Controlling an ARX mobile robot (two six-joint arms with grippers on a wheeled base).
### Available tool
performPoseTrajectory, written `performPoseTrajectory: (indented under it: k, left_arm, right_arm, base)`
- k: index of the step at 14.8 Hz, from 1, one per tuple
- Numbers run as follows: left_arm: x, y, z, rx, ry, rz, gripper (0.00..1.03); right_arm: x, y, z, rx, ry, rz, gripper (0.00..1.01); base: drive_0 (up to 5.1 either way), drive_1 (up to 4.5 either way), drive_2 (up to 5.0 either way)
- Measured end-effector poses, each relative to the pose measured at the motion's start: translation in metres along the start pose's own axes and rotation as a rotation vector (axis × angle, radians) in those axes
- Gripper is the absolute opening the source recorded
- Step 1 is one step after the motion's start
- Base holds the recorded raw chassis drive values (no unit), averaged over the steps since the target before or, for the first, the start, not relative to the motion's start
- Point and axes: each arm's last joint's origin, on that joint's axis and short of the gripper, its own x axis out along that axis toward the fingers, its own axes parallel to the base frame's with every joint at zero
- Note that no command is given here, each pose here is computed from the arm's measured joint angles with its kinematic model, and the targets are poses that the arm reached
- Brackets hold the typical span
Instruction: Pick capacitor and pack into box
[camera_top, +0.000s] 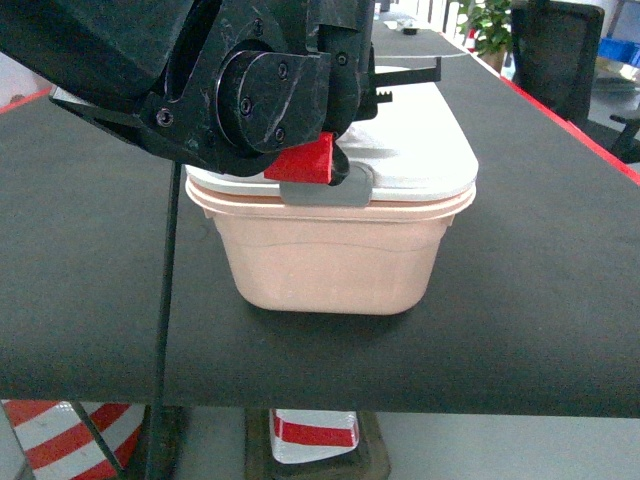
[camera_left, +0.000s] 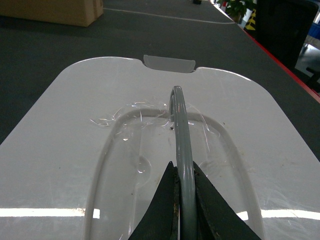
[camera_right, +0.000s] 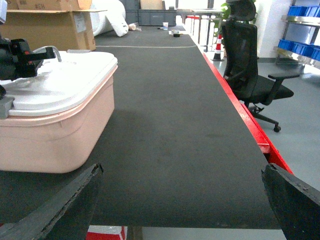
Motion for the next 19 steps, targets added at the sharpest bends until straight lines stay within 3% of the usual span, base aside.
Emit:
performPoseTrajectory:
  k: [2, 8, 9, 10, 13, 14, 16, 18, 19]
  left_arm:
    - [0.000, 0.000, 0.000, 0.010, 0.002, -0.007, 0.07]
    - [-0.001, -0.001, 0.009, -0.003, -0.034, -0.044, 0.79]
    - [-0.010, -0.001, 0.017, -0.006, -0.071, -0.055, 0.91]
    - [-0.023, -0.001, 0.032, -0.005, -0.116, -0.070, 0.97]
    - [-0.082, 0.001, 0.101, -0.047, -0.355, -0.138, 0.95]
    - [-0.104, 0.007, 0.112, -0.045, -0.398, -0.151, 0.95]
    - [-0.147, 0.032, 0.114, -0.047, -0.438, -0.137, 0.98]
    - [-0.160, 0.039, 0.122, -0.065, -0.475, -0.130, 0.98]
    - [-0.157, 0.039, 0.119, -0.056, -0.459, -0.128, 0.98]
  right_arm:
    - [0.000, 0.000, 0.000, 0.000, 0.000, 0.000, 0.98]
    - [0.000, 0.000, 0.000, 0.000, 0.000, 0.000, 0.98]
    - [0.000, 0.000, 0.000, 0.000, 0.000, 0.000, 0.98]
    - [0.000, 0.000, 0.000, 0.000, 0.000, 0.000, 0.98]
    - [0.000, 0.000, 0.000, 0.000, 0.000, 0.000, 0.98]
    - [0.000, 0.000, 0.000, 0.000, 0.000, 0.000, 0.98]
    - [0.000, 0.000, 0.000, 0.000, 0.000, 0.000, 0.98]
    - [0.000, 0.000, 0.000, 0.000, -0.001, 0.000, 0.98]
    - [0.000, 0.000, 0.000, 0.000, 0.000, 0.000, 0.98]
  base:
    - [0.0, 0.00, 0.0]
    - [0.0, 0.00, 0.0]
    - [0.0, 0.00, 0.0]
    - [0.0, 0.00, 0.0]
    - [0.0, 0.00, 0.0]
    - [0.0, 0.00, 0.0]
    - [0.0, 0.00, 0.0]
    - [0.0, 0.00, 0.0]
    - [0.0, 0.00, 0.0]
